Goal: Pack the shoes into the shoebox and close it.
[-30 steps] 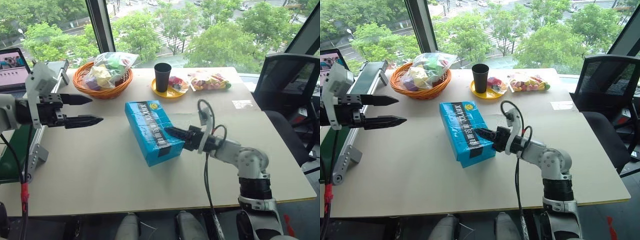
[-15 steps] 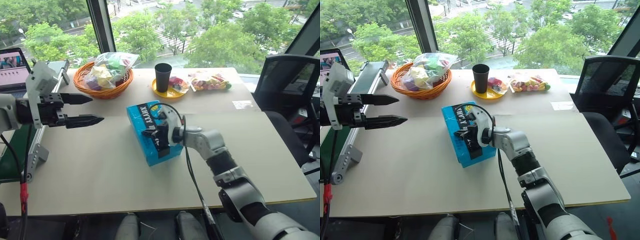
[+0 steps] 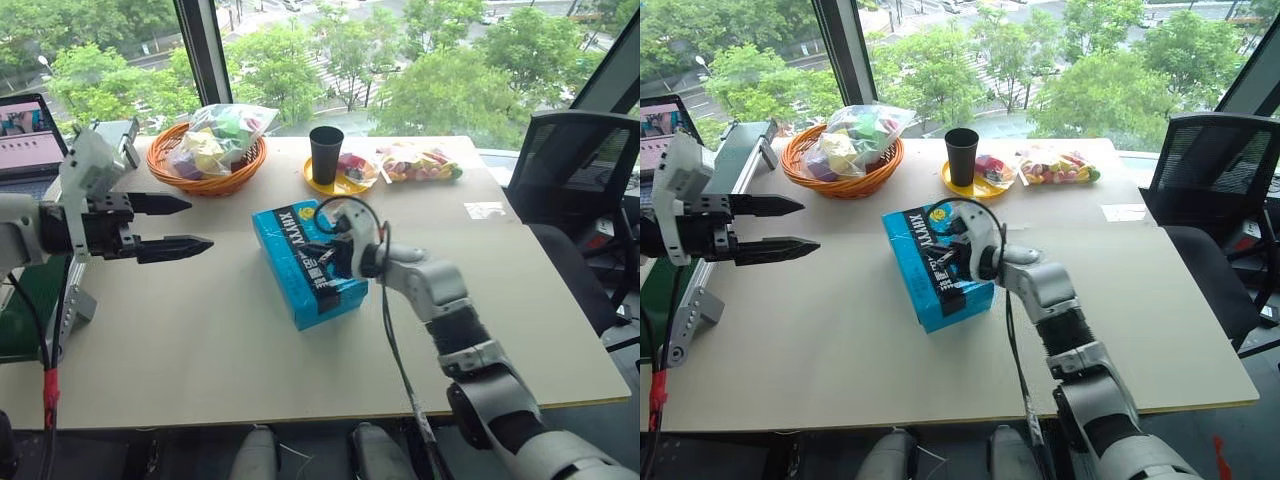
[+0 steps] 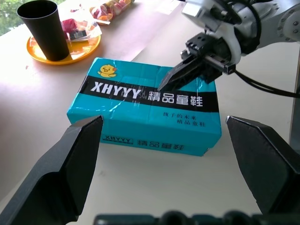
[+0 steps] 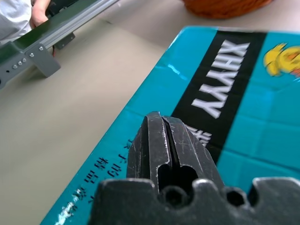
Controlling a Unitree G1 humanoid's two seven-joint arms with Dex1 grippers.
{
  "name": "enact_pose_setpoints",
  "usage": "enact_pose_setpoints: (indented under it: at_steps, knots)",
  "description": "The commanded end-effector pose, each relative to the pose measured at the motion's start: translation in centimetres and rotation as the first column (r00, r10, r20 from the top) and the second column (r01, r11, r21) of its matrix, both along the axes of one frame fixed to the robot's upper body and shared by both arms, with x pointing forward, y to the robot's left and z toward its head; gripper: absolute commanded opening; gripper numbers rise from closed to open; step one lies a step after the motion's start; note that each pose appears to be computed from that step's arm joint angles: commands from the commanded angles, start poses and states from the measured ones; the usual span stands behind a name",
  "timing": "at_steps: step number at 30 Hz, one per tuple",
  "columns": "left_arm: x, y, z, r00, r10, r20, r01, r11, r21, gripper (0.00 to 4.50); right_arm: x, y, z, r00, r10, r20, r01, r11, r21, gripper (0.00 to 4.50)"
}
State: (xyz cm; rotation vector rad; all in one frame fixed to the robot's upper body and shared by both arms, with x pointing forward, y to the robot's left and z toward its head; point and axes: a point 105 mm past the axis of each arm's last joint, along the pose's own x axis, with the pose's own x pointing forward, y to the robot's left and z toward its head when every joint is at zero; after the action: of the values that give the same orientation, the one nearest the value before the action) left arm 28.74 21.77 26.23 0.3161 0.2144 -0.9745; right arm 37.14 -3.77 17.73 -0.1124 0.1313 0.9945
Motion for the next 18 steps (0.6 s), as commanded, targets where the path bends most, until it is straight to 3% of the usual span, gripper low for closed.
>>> enact_pose_setpoints:
  at_steps: [1,7,10,14,18]
  knots:
    - [2.0,-0.6,1.3,0.985,0.071,0.160,-0.064,0.997,-0.045,4.50,-1.3,-4.0,2.0,0.984,-0.018,0.179,0.048,0.985,-0.167,1.40]
    - [3.0,-1.5,1.5,0.967,0.116,0.225,-0.071,0.978,-0.196,4.50,-3.4,-8.4,4.4,0.972,-0.057,0.226,0.084,0.990,-0.111,3.28]
    - [4.1,-0.9,-0.7,0.933,0.237,0.270,-0.182,0.960,-0.214,4.50,-3.4,-12.2,3.6,0.950,-0.195,0.243,0.220,0.972,-0.083,4.42]
    - [4.4,-0.8,-4.2,0.919,0.323,0.226,-0.263,0.929,-0.260,4.50,-3.5,-15.3,1.8,0.905,-0.340,0.254,0.371,0.925,-0.082,4.47]
    - [3.6,-2.4,-10.5,0.905,0.394,0.158,-0.350,0.903,-0.248,4.50,-4.6,-18.9,-3.1,0.822,-0.543,0.172,0.562,0.823,-0.082,4.47]
